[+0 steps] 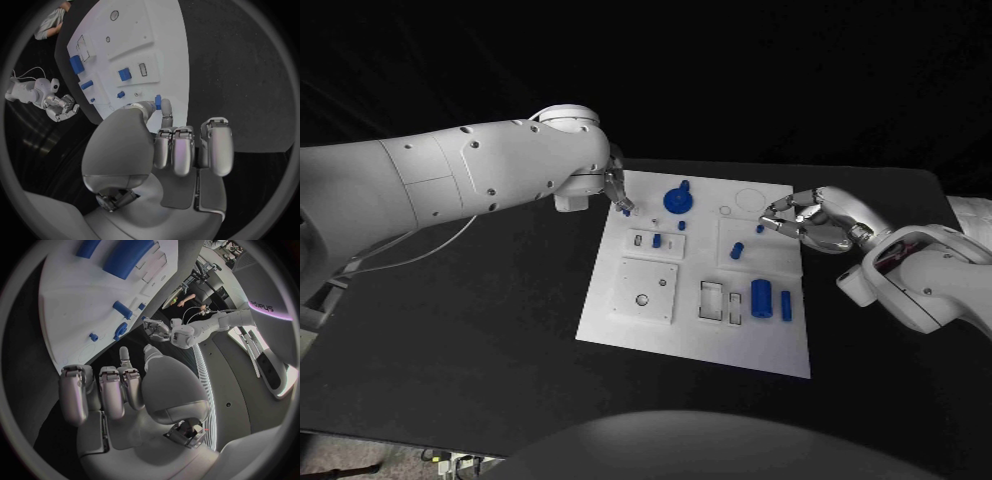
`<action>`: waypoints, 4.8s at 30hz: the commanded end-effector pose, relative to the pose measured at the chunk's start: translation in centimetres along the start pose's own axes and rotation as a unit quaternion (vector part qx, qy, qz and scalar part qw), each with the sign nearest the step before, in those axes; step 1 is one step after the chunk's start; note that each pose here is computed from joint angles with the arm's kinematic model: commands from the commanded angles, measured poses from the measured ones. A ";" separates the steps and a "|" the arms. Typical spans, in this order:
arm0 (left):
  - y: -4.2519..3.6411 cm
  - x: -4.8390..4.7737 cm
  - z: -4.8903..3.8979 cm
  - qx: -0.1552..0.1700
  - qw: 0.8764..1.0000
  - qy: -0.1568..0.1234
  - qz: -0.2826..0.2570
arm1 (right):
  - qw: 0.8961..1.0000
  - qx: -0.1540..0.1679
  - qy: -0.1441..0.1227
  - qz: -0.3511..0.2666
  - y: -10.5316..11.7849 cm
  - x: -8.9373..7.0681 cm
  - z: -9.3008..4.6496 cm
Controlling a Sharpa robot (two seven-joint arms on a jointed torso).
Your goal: Assemble the parts on the task board
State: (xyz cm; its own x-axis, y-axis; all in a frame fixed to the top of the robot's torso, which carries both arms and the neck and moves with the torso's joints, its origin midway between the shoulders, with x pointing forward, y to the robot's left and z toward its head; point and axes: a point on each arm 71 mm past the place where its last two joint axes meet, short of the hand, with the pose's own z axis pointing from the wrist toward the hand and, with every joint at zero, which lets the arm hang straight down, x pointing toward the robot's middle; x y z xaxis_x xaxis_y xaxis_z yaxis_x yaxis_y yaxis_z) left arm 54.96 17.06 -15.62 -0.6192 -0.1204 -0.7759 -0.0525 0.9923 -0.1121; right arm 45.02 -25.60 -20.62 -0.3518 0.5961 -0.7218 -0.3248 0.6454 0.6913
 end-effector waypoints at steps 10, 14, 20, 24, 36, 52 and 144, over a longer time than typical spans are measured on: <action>-0.58 1.58 -1.68 -0.009 1.000 0.026 0.008 | 1.000 -0.003 0.004 -0.001 0.0 0.1 0.0; -0.95 2.25 -1.96 -0.010 0.999 0.040 0.016 | 1.000 -0.002 0.004 -0.001 -0.1 0.1 0.0; -1.38 3.10 -2.33 -0.011 0.998 0.050 0.023 | 1.000 -0.002 0.005 0.000 -0.1 0.2 0.0; -1.42 3.46 -2.51 -0.012 0.998 0.051 0.025 | 1.000 -0.001 0.006 0.000 -0.1 0.2 0.0; -1.19 4.09 -2.50 -0.018 0.998 0.041 0.033 | 1.000 -0.001 0.006 0.000 -0.1 0.2 -0.1; -1.88 4.36 -2.88 -0.012 0.996 -0.028 0.081 | 1.000 -0.003 0.006 0.002 -0.1 0.3 -0.1; -2.18 6.32 -1.60 -0.020 0.997 -0.003 0.081 | 1.000 0.000 0.006 0.008 -0.6 1.0 -0.3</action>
State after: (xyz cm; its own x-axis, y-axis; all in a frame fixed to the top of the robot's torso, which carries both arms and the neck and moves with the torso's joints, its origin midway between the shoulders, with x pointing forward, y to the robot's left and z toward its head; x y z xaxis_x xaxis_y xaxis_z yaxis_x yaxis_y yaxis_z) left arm 50.19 13.12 -18.47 -0.5951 0.0181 -0.8035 0.1187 0.9908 -0.0656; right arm 44.63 -25.63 -21.78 -0.3645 0.6023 -0.7102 -0.3085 0.6415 0.7024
